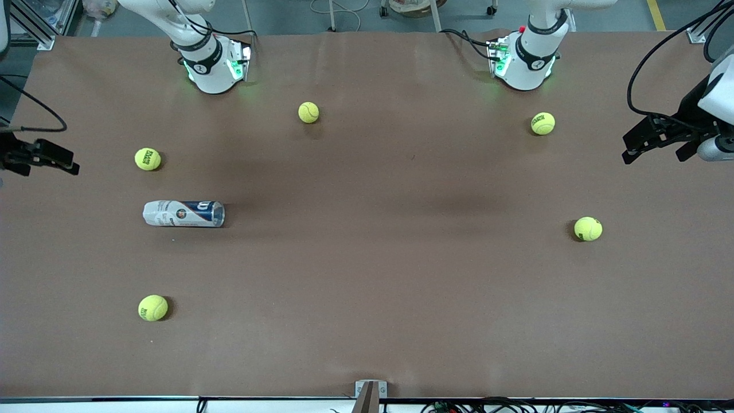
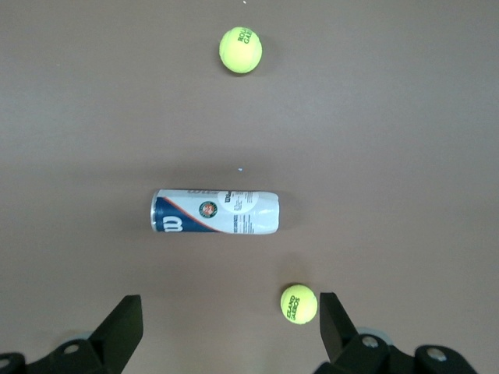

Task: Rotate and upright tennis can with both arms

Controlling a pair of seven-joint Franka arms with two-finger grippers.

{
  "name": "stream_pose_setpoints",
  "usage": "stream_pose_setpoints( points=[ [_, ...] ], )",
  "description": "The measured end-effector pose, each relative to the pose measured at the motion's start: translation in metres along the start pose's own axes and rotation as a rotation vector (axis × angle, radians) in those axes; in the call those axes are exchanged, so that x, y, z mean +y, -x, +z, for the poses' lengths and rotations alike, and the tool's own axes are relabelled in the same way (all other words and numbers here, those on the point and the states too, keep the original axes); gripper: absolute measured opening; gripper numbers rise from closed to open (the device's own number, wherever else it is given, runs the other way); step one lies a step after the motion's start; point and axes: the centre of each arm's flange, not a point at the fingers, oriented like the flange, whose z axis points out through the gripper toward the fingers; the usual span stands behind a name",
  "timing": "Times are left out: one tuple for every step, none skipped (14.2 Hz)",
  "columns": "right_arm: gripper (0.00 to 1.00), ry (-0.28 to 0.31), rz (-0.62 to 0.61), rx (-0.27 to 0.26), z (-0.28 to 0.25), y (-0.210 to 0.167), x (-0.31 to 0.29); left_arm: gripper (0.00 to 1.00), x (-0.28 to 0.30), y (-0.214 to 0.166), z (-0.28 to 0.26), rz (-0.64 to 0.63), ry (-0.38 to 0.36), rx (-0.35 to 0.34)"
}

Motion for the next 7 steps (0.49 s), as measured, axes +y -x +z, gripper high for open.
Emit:
stream_pose_setpoints(
  points=[
    [1.0,0.003,0.015,-0.001,0.016,-0.01,0.01,1.0,0.0,0.0,0.0,0.0,0.0,0.0],
    [1.0,0.007,0.037,0.006,0.03,-0.02,0.025,1.0,0.0,0.0,0.0,0.0,0.0,0.0],
    [1.0,0.008,0.063,0.006,0.041,-0.024,0.042,1.0,0.0,0.0,0.0,0.0,0.0,0.0],
    [1.0,0.007,0.093,0.004,0.048,-0.025,0.06,1.0,0.0,0.0,0.0,0.0,0.0,0.0],
    [1.0,0.005,0.139,-0.001,0.052,-0.024,0.074,1.0,0.0,0.0,0.0,-0.001,0.001,0.0],
    [1.0,0.004,0.234,-0.004,0.054,-0.022,0.083,1.0,0.0,0.0,0.0,-0.001,0.001,0.0],
    [1.0,0.003,0.367,-0.009,0.055,-0.021,0.088,1.0,0.0,0.0,0.0,-0.001,0.002,0.0]
  ],
)
